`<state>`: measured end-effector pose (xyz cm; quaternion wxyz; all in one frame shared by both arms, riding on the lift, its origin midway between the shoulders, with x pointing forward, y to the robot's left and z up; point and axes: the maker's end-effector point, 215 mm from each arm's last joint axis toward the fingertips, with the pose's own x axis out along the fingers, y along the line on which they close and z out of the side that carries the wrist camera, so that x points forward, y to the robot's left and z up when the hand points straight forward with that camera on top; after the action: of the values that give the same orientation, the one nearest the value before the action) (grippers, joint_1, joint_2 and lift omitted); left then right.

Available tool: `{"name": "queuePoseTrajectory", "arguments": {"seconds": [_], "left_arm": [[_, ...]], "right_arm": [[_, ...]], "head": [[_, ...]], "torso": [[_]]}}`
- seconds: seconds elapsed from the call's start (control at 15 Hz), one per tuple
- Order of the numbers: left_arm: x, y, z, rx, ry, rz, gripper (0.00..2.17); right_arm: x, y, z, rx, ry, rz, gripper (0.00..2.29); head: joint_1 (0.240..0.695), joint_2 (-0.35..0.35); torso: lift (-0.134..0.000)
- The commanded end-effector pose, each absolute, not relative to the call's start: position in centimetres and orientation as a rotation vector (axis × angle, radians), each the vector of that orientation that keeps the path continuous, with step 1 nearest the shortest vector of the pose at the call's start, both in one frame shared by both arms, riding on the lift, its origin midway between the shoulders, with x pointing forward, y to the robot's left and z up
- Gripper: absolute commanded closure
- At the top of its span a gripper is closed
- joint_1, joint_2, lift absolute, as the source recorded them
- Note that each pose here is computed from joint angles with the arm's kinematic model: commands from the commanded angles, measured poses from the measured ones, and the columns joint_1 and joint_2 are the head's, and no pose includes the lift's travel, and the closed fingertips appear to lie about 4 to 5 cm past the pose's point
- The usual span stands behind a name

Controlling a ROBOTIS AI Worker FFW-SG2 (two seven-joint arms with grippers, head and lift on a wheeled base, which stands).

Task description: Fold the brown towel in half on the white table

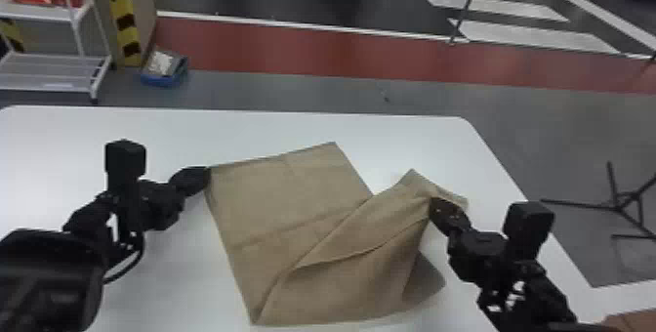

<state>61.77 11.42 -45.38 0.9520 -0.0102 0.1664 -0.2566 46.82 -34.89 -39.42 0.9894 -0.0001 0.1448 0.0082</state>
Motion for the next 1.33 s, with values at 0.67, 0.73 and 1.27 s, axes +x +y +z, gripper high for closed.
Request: {"name": "queuePoseTrajectory", "arguments": {"seconds": [0.67,0.73,1.27], "left_arm": [[58.6,26.5,-39.3,0.013,0.265,-0.208,2.03],[58.3,27.6,-39.2,0.021,0.259,-0.177,2.03],[56.6,30.2,-35.9,0.031,0.18,-0.105,2.03]], "right_arm": [[49.9,-37.5,-43.8,-0.077,0.421,-0.093,1.21],[50.2,-37.2,-43.8,-0.099,0.424,-0.09,1.13],[49.0,-38.3,-44.8,-0.106,0.446,-0.099,0.54]], "head": [[0.695,-0.139],[0.695,-0.121],[0.695,-0.074]], "torso": [[-0.123],[-0.123],[-0.123]]}}
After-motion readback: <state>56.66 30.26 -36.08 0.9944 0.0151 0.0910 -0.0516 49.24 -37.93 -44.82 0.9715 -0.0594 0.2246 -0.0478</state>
